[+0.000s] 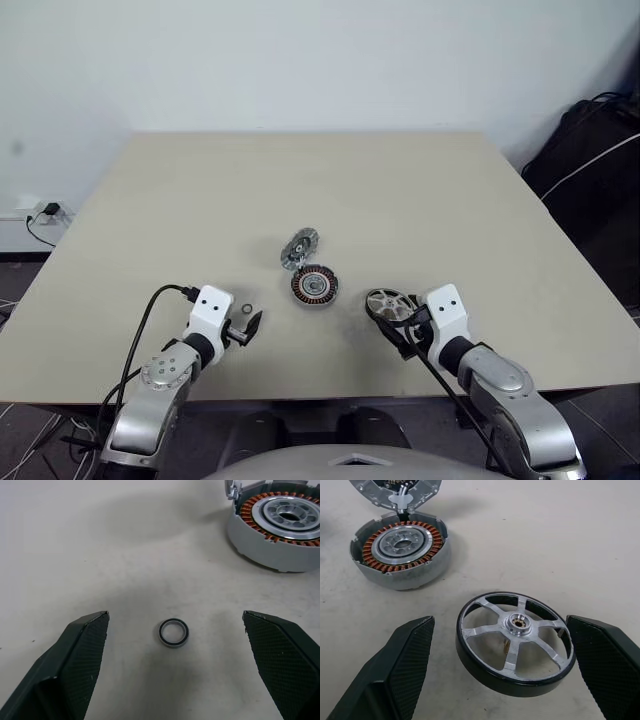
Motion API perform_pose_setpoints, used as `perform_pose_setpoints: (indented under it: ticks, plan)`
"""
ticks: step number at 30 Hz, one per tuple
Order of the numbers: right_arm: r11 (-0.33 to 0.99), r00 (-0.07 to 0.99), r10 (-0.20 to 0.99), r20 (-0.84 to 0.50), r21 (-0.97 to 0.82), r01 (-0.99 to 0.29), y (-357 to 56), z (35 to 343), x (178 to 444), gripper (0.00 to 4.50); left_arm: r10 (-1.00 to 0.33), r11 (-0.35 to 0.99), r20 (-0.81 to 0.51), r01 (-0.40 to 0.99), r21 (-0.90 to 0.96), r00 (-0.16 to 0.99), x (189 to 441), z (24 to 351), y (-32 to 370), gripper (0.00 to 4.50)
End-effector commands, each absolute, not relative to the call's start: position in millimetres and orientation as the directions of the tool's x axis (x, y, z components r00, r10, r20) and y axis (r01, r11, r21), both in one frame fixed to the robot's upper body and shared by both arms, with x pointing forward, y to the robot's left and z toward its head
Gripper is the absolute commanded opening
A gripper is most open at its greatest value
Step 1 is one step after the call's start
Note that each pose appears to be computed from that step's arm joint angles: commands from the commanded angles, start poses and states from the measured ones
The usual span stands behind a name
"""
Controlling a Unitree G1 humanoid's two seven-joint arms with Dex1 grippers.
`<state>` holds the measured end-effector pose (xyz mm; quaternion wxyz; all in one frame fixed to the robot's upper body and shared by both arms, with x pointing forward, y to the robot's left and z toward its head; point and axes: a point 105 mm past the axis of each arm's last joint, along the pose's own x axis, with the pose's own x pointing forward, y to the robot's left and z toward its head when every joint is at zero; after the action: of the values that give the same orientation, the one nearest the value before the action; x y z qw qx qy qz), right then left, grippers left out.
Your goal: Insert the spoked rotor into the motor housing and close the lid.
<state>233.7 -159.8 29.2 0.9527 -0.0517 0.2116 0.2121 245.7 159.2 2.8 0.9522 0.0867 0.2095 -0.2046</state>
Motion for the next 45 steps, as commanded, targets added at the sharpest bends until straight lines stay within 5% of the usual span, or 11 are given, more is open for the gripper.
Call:
perform_pose_setpoints:
  ticks: [1,20,45]
  plan:
    - [0.898,0.843,0.394,-0.366,-0.043,-0.438,-156.0,45.2,238.6,4.47,-0.379,0.895,-0.383,0.439,0.081,0.842,250.9,17.0,154.6,4.50]
    - [0.902,0.853,0.386,-0.351,-0.051,-0.429,-154.0,44.6,242.0,4.47,-0.306,0.935,-0.392,0.352,0.050,0.868,259.6,6.9,174.2,4.50]
    - [0.906,0.860,0.381,-0.340,-0.048,-0.421,-153.6,44.0,241.2,4.47,-0.380,0.889,-0.454,0.454,0.062,0.806,282.2,-14.4,155.0,4.50]
